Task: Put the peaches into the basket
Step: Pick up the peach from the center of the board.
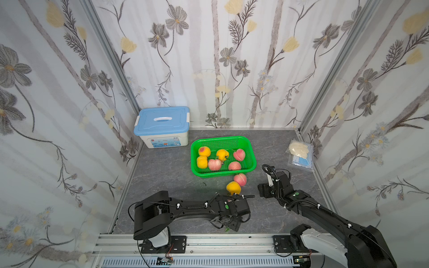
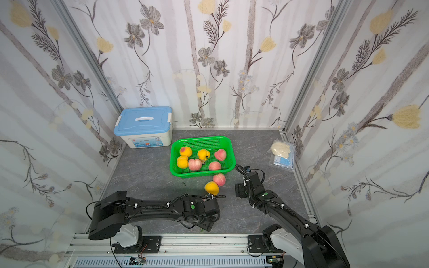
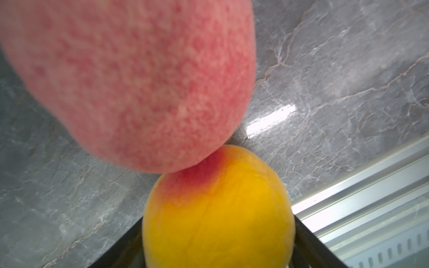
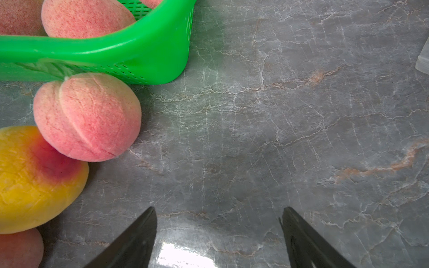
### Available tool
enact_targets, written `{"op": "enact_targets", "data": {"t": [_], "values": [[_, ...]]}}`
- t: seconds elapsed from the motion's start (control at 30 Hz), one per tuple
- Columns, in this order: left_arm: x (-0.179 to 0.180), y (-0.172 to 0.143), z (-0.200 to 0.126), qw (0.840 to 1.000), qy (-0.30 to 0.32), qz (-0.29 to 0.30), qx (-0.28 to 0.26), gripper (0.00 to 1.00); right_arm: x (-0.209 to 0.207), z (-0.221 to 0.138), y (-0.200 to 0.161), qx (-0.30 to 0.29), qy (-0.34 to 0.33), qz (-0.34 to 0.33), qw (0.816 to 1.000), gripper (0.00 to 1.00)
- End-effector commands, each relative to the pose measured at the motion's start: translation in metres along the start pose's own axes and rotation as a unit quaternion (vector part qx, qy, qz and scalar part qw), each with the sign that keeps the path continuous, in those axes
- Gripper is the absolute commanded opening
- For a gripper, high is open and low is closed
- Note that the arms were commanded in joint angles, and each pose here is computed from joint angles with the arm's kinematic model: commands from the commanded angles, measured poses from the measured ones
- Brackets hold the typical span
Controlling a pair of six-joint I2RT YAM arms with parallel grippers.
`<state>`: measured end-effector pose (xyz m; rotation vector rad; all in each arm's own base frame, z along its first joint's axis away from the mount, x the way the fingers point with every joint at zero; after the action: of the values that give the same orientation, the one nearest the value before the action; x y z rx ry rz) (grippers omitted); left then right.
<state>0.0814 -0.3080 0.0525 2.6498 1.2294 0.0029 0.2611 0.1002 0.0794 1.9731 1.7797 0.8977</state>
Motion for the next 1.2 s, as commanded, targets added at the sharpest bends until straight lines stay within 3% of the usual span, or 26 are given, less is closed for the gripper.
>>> {"op": "enact_targets", "data": {"t": [0.0, 0.57, 1.17], "values": [[0.002, 0.0, -0.005, 1.0, 0.001, 0.0, -0.004, 0.82, 0.004, 0.0, 0.007, -0.012, 0.007, 0.007, 1.0, 0.85], [0.001, 0.004, -0.028, 1.0, -0.01, 0.014, -0.026, 0.82, 0.005, 0.002, 0.007, -0.008, 0.002, 0.003, 1.0, 0.85], [0.02, 0.015, -0.077, 0.994, -0.002, 0.008, -0.109, 0.83, 0.004, 0.001, 0.007, -0.01, -0.001, 0.002, 1.0, 0.85]]}}
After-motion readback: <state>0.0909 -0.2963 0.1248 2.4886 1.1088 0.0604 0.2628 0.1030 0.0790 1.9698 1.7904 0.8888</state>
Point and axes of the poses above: each gripper's point midway between its finger pads, its own z axis out along the fingers, its own x axis along the line the jaws close on, y = z × x, the point moved 1 cm from there along -z, back along the fingers, and after that the axes turned 13 degrees about z, right-handed, at the moved point
